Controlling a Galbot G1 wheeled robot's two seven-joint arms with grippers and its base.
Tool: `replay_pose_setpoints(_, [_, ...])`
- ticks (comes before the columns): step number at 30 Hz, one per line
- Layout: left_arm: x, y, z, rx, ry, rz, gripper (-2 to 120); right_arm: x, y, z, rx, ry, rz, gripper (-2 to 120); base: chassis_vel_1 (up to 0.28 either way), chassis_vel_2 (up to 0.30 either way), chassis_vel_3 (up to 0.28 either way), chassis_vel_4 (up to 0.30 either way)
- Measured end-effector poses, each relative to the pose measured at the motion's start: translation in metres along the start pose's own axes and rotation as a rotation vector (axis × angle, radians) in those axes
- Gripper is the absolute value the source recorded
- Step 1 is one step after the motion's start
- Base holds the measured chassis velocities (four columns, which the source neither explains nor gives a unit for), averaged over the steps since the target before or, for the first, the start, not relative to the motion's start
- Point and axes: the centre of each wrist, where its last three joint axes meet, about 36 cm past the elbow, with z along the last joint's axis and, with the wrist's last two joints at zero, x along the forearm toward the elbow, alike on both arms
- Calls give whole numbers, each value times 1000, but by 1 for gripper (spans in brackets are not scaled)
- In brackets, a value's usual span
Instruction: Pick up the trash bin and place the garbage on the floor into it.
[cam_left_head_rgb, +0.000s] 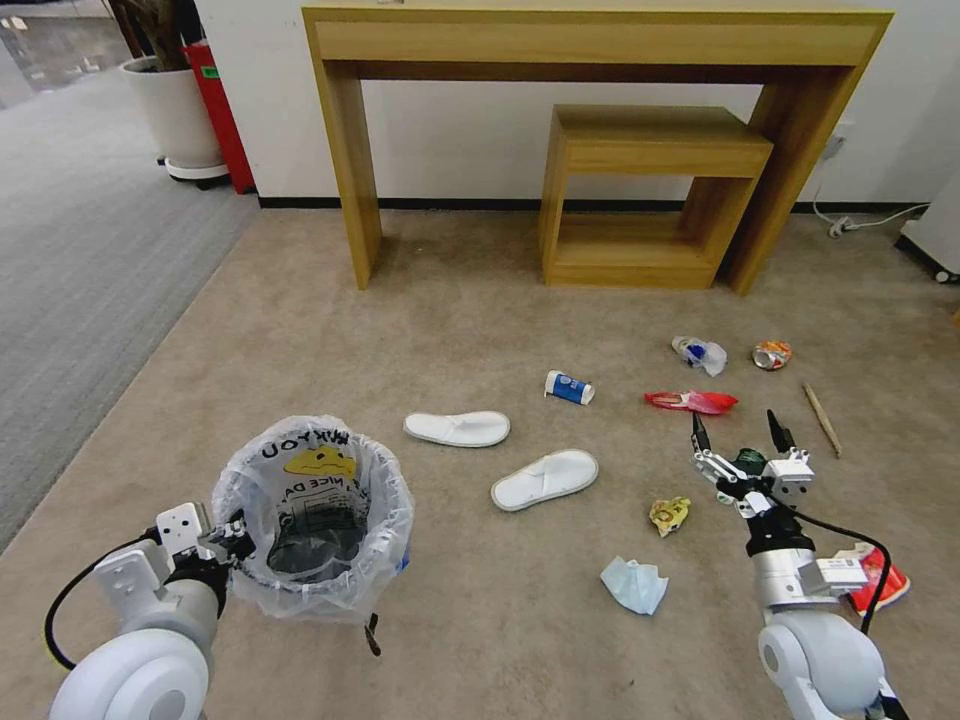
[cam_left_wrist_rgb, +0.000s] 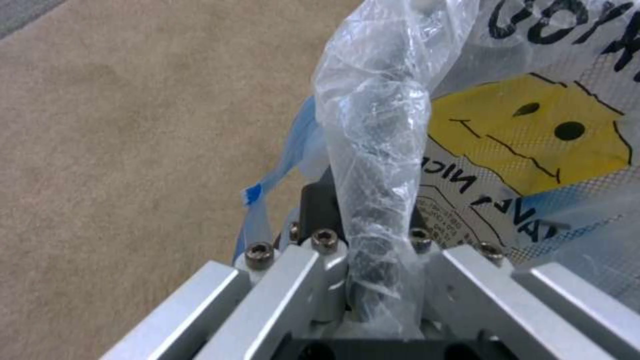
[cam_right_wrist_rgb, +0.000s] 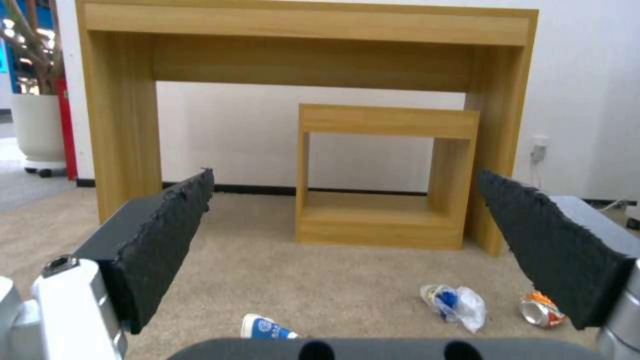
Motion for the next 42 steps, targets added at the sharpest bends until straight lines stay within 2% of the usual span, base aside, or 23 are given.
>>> replay_pose_setpoints(11, [-2,2,5,0,10,-10,1,-4,0,7,-25,-12,-32,100,-33,35,34,-37])
replay_pose_setpoints(14, [-2,2,5,0,11,-12,1,-4,-2,8,-48,1,-43,100,0,0,0,0])
replay_pose_setpoints(17, [-5,3,6,0,14,-17,1,-1,-8,10,-87,61,-52,100,0,0,0,0])
replay_pose_setpoints(20, [-9,4,8,2,16,-22,1,12,-32,15,-83,194,-48,100,0,0,0,0])
replay_pose_setpoints(21, [-9,4,8,2,16,-22,1,12,-32,15,-83,194,-48,100,0,0,0,0])
replay_pose_setpoints(23, [-13,5,10,10,12,-26,1,33,-56,28,-32,292,-70,100,0,0,0,0])
replay_pose_setpoints(24, [-16,6,12,14,11,-27,1,48,-71,36,-10,329,-106,100,0,0,0,0])
replay_pose_setpoints(25, [-16,6,12,14,11,-27,1,48,-71,36,-10,329,-106,100,0,0,0,0])
replay_pose_setpoints(28, [-21,6,16,24,14,-30,1,81,-92,54,-51,413,-213,100,0,0,0,0])
replay_pose_setpoints(36, [-24,8,19,31,8,-36,1,116,-113,91,-118,495,-291,100,0,0,0,0])
replay_pose_setpoints(42, [-25,10,20,32,5,-40,1,117,-115,117,-167,493,-377,100,0,0,0,0])
